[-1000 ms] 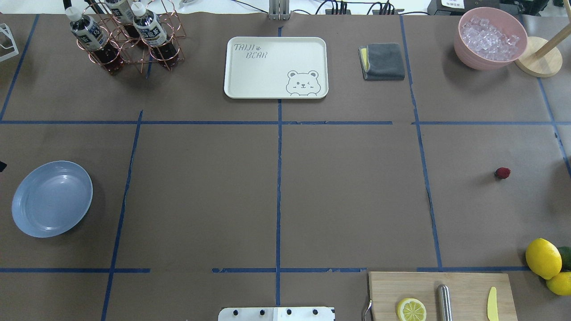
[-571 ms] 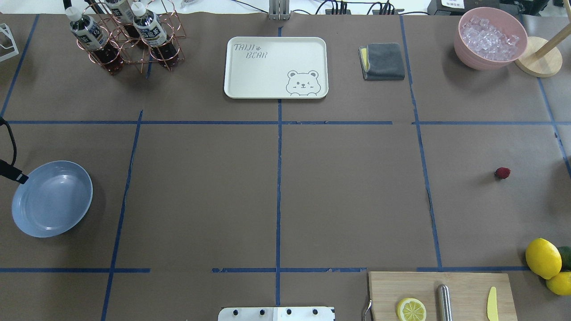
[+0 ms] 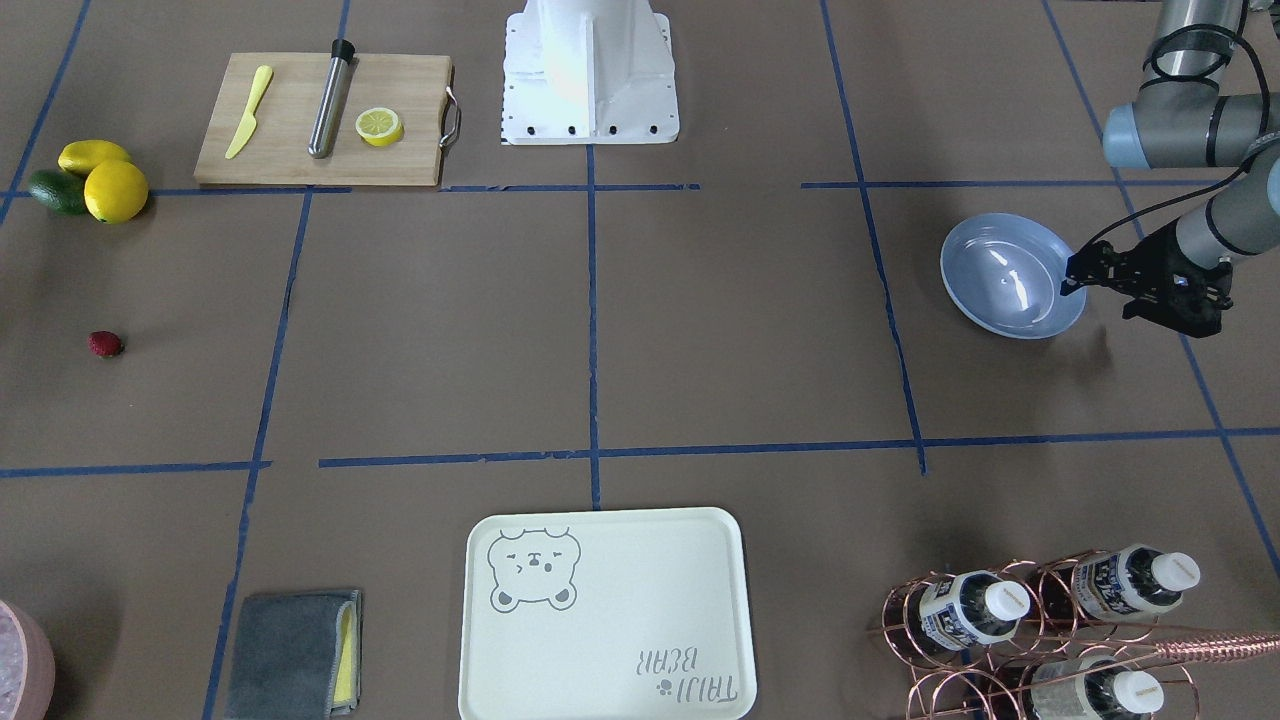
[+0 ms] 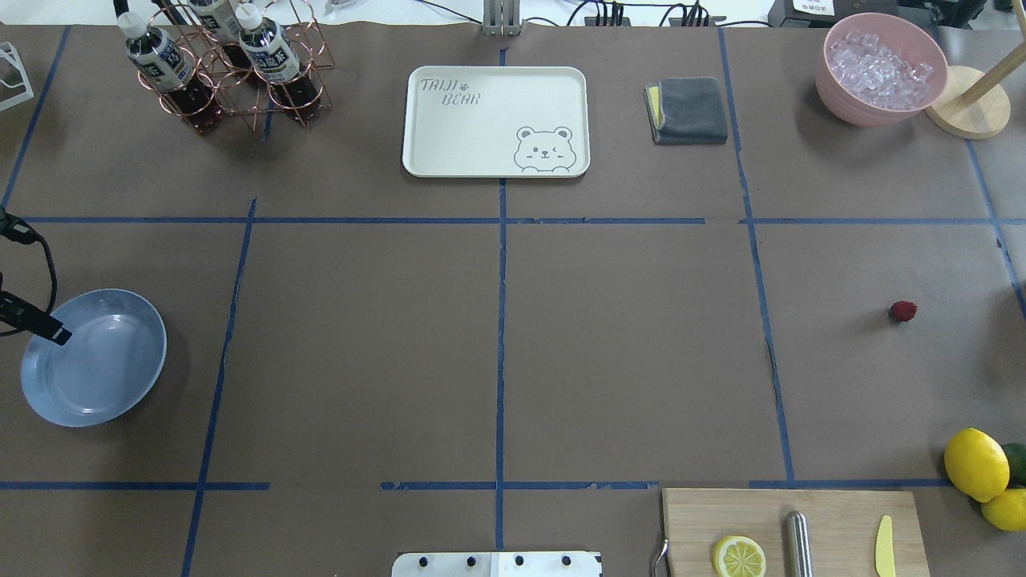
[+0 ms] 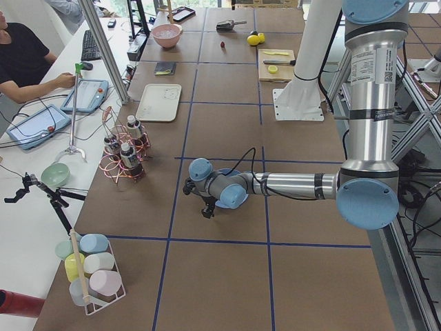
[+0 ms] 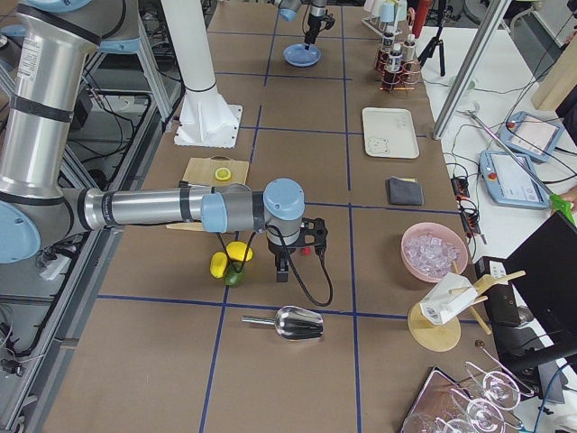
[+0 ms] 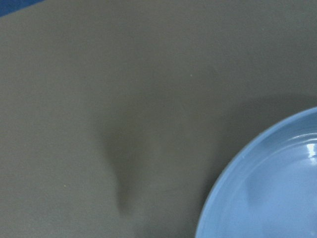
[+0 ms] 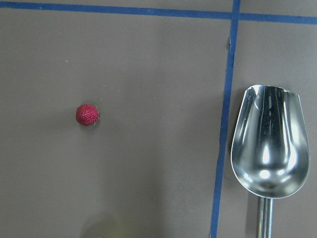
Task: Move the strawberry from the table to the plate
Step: 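Reach the left gripper to the rim of the light blue plate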
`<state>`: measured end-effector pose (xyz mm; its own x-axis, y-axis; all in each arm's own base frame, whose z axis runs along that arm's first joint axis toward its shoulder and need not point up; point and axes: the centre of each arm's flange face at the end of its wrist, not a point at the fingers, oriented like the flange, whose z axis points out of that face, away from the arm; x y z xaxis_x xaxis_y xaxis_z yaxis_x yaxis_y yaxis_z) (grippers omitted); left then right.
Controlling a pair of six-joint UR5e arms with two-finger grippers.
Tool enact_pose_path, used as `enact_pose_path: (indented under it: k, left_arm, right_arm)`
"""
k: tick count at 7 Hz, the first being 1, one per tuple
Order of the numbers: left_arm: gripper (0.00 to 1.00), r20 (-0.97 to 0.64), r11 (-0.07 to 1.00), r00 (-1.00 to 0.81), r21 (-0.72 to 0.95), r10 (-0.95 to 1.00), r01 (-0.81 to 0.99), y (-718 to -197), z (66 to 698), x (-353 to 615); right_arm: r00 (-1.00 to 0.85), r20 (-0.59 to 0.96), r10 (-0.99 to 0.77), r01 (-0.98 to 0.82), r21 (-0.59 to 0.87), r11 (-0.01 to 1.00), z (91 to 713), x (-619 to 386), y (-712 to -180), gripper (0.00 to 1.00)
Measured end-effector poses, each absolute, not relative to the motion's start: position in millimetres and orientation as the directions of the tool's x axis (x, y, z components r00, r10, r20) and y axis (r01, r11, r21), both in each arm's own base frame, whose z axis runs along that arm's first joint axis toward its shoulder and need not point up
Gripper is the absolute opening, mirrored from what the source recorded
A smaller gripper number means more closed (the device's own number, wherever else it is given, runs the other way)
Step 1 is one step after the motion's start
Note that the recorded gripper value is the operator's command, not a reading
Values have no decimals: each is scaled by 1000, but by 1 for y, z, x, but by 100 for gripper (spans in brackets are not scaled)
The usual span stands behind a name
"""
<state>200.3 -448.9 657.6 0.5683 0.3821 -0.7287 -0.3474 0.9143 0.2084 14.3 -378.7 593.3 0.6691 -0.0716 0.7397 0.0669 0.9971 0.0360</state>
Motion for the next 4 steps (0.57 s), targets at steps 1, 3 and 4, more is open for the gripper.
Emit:
enact_pose_path:
  k: [1,3,4]
  left_arm:
    - [0,-729,913,566,208,385,-352,-448,657,203]
    - [0,-730,911,562,214,390,-353,-448,653,205]
    - [0,-732,908,552,230,399,-351,-449,643,206]
  right_arm:
    - [668,740,-72,67,36,997,593,14,-379,100]
    - [668,741,-72,67,36,997,593,14,-379,100]
    - [668,741,-71,67,36,997,593,14,-379,100]
